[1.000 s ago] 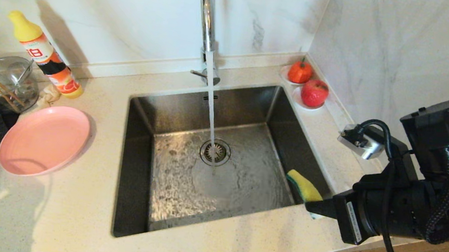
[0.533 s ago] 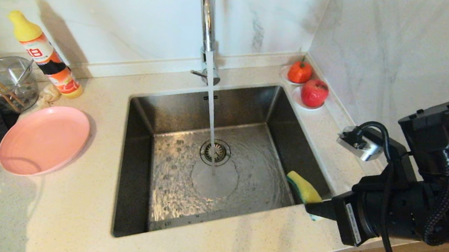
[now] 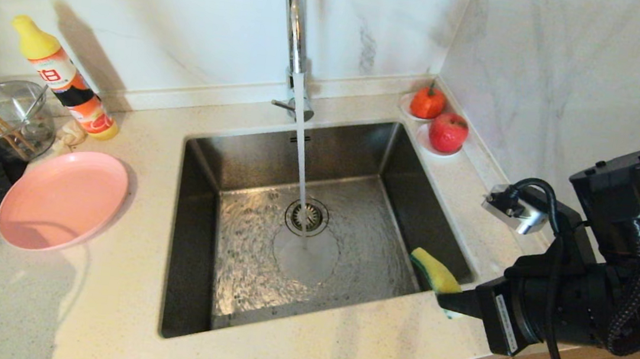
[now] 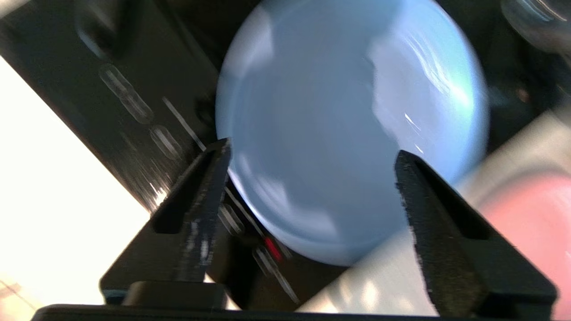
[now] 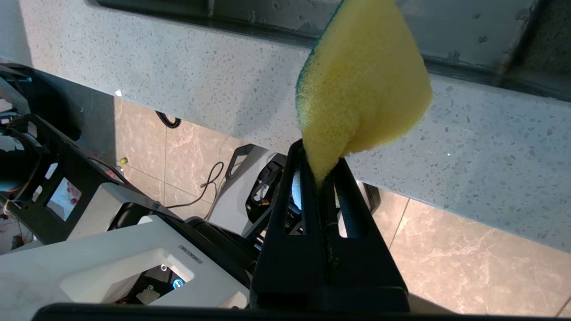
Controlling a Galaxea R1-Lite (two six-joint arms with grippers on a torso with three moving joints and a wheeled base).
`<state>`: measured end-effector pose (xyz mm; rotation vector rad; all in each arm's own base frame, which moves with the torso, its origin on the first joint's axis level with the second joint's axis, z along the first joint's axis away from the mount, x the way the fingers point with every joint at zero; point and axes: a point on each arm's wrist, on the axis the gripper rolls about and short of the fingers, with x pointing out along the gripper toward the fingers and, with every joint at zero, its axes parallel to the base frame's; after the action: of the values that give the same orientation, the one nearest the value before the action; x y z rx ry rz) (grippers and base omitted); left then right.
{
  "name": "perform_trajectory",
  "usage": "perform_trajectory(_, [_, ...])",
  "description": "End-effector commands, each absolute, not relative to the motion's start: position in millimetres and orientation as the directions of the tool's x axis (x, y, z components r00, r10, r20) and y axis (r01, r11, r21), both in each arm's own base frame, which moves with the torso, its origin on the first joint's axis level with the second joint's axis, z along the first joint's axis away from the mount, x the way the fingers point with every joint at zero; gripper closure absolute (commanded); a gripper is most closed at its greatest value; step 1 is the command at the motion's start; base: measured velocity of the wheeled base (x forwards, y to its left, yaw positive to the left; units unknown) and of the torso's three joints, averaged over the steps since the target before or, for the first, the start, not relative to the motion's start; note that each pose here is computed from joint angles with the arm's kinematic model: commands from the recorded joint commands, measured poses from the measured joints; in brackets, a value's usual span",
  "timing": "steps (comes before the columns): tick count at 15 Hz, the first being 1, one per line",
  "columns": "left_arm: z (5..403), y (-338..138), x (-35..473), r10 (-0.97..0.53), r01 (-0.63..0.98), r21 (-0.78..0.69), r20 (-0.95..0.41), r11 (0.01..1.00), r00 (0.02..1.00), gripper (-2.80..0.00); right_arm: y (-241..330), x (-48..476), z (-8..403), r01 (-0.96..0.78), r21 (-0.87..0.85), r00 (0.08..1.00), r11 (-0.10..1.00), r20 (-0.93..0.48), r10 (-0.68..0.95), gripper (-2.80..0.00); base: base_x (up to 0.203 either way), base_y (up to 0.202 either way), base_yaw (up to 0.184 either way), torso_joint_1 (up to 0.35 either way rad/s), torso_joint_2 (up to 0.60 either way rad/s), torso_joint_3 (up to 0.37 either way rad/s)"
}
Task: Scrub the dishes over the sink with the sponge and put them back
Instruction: Place the plate on the table, then wash the plate
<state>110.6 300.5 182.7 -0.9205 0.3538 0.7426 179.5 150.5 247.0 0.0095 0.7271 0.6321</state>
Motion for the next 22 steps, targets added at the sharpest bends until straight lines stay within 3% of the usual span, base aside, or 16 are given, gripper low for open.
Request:
perform_trajectory(1, [201.1,276.9,103.7,0.416,-0.7,-0.587,-0.563,0.407,0.714,0.0,149.7,178.4,247.4,-0.534,0.223,0.571,0.815,-0.617,0.542,0.0,0.0,0.0,0.0,0.0,0.0,0.0])
perform_trajectory(7, [187.0,239.8,100.5,0.257,-0.677,-0.483,-0.674,0.555,0.692,0.0,147.3,179.2,247.1,-0.526,0.223,0.574,0.821,-0.619,0.536,0.0,0.0,0.0,0.0,0.0,0.0,0.0])
perform_trajectory(14, [194.4,175.2,137.5,0.018,-0.466,-0.459,-0.697,0.756,0.717,0.0,142.5,176.9,247.0,-0.517,0.213,0.577,0.829,-0.629,0.521,0.0,0.0,0.0,0.0,0.0,0.0,0.0])
perform_trajectory(18, [207.4,171.5,169.5,0.014,-0.421,-0.413,-0.7,0.808,0.714,0.0,142.7,177.7,246.3,-0.517,0.213,0.575,0.829,-0.631,0.52,0.0,0.0,0.0,0.0,0.0,0.0,0.0])
perform_trajectory(19, [213.5,175.2,179.3,0.015,-0.414,-0.418,-0.689,0.809,0.724,-2.8,142.8,177.7,246.3,-0.517,0.214,0.574,0.829,-0.631,0.521,0.0,0.0,0.0,0.0,0.0,0.0,0.0])
perform_trajectory(22, [217.0,189.7,207.9,-0.004,-0.404,-0.435,-0.684,0.805,0.729,-2.8,142.0,177.6,245.7,-0.514,0.214,0.574,0.83,-0.633,0.519,0.0,0.0,0.0,0.0,0.0,0.0,0.0])
